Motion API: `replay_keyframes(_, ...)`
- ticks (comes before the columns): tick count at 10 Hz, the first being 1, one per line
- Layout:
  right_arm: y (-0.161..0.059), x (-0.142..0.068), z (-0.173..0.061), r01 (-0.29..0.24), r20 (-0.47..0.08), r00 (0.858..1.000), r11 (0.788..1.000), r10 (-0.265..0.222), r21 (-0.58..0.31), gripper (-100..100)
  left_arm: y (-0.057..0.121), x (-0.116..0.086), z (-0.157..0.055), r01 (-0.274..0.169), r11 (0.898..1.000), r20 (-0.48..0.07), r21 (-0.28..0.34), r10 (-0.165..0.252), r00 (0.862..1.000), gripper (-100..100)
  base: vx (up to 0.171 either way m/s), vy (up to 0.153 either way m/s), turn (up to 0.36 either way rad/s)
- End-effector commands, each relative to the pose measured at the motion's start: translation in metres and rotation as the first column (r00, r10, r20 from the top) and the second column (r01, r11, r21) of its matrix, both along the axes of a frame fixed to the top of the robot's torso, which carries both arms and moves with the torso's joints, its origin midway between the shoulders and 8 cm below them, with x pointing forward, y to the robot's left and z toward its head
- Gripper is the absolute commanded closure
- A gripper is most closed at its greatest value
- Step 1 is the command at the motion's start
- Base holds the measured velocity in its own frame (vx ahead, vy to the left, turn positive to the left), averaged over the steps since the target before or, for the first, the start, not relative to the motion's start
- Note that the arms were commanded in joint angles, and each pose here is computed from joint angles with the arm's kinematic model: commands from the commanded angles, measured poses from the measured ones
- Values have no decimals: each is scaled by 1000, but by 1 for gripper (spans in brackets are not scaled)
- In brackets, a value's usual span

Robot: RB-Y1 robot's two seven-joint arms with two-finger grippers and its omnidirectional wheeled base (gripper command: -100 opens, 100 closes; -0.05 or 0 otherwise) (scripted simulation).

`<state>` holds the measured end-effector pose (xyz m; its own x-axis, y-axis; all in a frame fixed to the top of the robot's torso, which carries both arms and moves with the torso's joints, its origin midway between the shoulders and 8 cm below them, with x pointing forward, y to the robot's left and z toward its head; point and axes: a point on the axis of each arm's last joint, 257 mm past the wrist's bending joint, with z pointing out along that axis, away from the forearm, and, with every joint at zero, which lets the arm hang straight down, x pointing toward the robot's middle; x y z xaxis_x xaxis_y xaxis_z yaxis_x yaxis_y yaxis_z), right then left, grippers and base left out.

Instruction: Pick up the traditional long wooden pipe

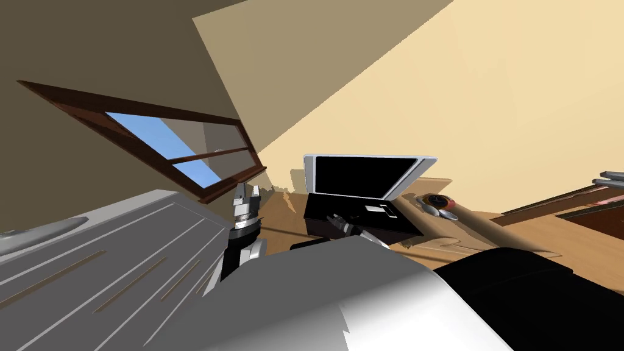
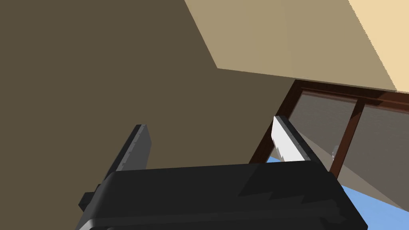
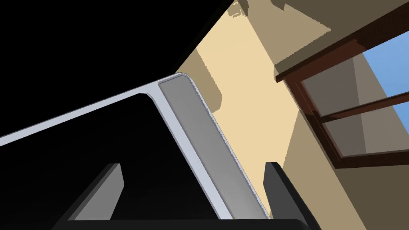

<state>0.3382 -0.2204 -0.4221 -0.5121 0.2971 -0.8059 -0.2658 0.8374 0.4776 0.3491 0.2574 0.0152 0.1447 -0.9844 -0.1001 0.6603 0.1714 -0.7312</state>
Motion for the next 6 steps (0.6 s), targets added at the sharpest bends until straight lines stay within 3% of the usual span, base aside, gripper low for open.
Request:
replay_keyframes(1,-13,-16,-26,-60,-35,998,992,57,-115,-100,0,0,0,0,1000,0,0,0,1000,0,-4,30,219)
replay_keyframes(2,-21,-20,-35,-53,-55,997,990,46,-127,-100,0,0,0,0,1000,0,0,0,1000,0,3,26,73)
replay_keyframes(3,-28,-27,-47,-100,-70,994,976,87,-196,-100,0,0,0,0,1000,0,0,0,1000,0,2,29,119)
replay_keyframes(4,-35,-32,-55,-94,-89,993,974,77,-207,-100,0,0,0,0,1000,0,0,0,1000,0,-1,17,80)
replay_keyframes(5,-44,-38,-66,-141,-106,988,952,116,-273,-100,0,0,0,0,1000,0,0,0,1000,0,-7,13,179)
replay_keyframes(6,-53,-43,-73,-136,-125,987,949,104,-284,-100,0,0,0,0,1000,0,0,0,1000,0,-6,5,81)
